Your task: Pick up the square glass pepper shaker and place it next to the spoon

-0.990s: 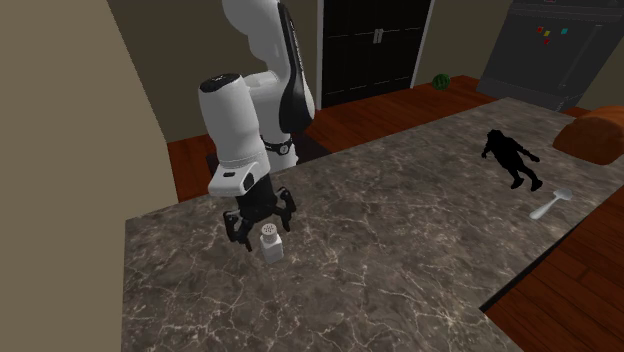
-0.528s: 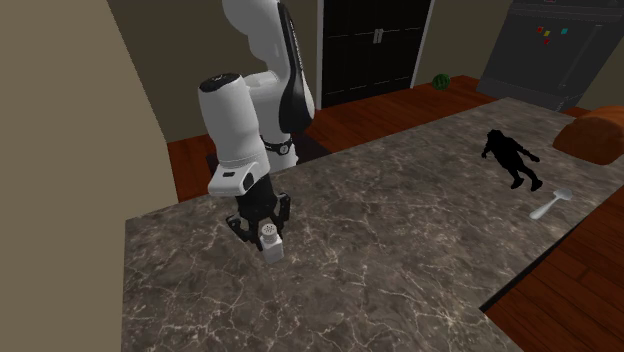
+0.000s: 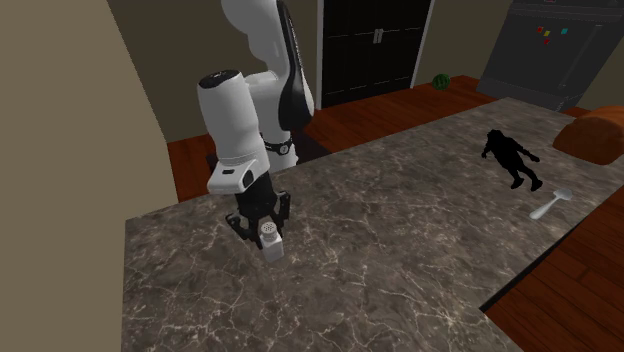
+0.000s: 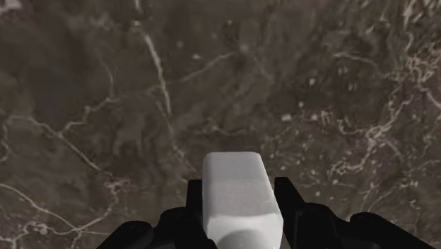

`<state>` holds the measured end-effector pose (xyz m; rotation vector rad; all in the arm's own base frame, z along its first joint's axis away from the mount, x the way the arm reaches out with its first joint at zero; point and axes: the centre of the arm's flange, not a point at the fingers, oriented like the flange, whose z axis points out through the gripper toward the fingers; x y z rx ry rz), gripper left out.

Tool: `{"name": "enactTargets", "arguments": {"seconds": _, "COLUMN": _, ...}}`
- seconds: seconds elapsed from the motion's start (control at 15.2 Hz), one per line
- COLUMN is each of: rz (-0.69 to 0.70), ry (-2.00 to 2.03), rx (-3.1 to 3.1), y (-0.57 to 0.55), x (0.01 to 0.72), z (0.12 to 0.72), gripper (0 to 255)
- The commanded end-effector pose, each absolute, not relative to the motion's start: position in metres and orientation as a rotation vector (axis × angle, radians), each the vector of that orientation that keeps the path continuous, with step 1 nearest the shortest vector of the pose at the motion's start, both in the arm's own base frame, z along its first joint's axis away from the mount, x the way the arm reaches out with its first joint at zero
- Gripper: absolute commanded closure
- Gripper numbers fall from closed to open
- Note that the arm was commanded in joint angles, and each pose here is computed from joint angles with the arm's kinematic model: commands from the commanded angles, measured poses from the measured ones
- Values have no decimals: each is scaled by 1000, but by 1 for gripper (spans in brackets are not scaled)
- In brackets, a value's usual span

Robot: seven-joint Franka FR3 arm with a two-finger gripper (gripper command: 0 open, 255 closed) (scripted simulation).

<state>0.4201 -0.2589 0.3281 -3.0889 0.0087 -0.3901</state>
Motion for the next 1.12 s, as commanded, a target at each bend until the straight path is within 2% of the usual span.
{"name": "enactTargets", "arguments": {"seconds": 0.0, "rz": -389, "ry": 9, "rx": -3089, "y": -259, "x": 420, "z": 338, "gripper": 255}}
{"name": "enactTargets", "arguments": {"seconds": 1.06, "rz": -389, "ry": 9, "rx": -3089, "y": -259, "x": 420, "z": 423, "gripper": 255}}
